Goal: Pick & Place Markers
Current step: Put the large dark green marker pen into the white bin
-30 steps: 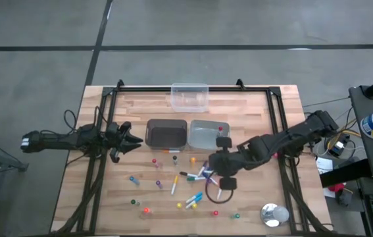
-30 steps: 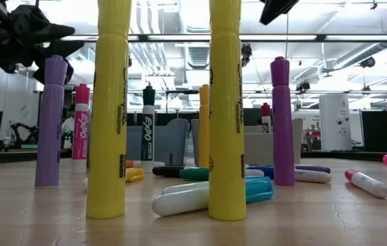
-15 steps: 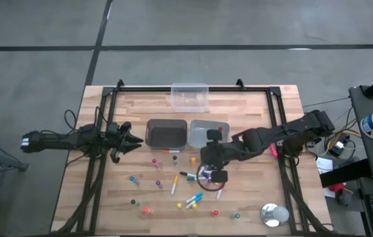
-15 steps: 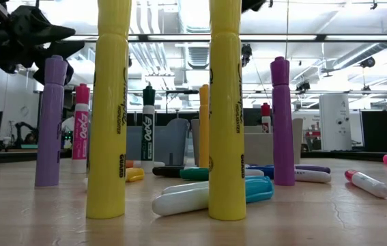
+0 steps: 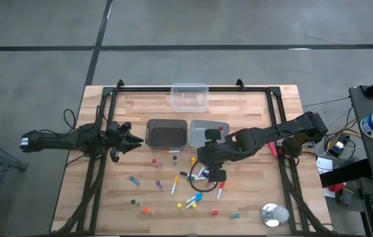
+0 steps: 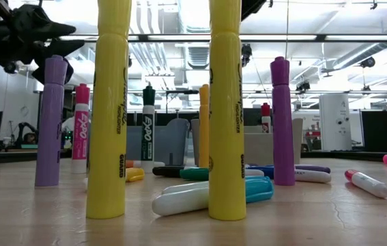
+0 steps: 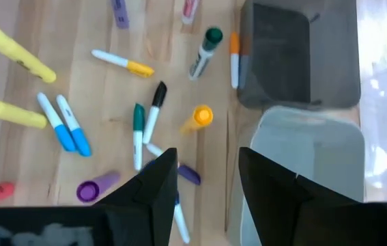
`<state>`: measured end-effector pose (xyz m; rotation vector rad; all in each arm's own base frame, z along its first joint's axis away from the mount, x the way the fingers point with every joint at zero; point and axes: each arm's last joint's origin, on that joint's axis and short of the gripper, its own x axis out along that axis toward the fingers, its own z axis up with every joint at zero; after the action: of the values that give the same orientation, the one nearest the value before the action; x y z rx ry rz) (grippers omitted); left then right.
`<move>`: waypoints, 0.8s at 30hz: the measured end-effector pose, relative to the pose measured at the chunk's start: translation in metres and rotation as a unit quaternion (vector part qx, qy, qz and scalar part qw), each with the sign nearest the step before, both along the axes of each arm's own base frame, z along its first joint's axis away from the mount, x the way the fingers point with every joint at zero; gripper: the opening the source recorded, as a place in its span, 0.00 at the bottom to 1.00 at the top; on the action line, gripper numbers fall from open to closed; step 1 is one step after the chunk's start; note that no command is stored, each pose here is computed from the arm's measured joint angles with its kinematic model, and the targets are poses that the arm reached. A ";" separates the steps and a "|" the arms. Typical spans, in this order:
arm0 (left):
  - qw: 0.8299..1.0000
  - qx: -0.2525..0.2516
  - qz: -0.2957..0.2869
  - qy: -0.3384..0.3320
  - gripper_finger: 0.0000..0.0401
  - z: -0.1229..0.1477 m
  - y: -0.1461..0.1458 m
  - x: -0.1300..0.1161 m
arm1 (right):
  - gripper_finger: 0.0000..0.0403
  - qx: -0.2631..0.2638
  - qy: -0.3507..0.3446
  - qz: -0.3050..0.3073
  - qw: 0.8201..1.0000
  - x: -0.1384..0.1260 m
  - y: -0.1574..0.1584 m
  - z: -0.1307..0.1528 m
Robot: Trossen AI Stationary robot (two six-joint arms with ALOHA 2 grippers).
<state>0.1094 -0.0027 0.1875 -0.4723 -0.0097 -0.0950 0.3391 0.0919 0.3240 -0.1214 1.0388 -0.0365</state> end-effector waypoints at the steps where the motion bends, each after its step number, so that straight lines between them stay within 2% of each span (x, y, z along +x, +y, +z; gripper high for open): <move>1: 1.000 0.000 0.000 0.007 0.26 0.002 0.000 0.001 | 0.39 0.000 0.006 -0.004 1.000 -0.001 0.000 -0.001; 8: 0.997 0.018 -0.001 0.079 0.26 0.013 0.000 0.008 | 0.39 -0.002 0.029 -0.013 0.999 -0.004 -0.001 -0.012; 16: 0.995 0.023 -0.002 0.097 0.26 0.016 0.000 0.015 | 0.39 -0.006 0.027 -0.007 1.000 -0.004 -0.001 -0.012; 24: 0.995 0.023 -0.001 0.097 0.26 0.015 0.000 0.015 | 0.39 -0.012 -0.028 0.031 0.999 0.006 0.001 -0.007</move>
<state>0.1248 -0.0030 0.2029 -0.4341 0.1835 -0.0515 0.3455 0.0929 0.3172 -0.1744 0.9792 0.0043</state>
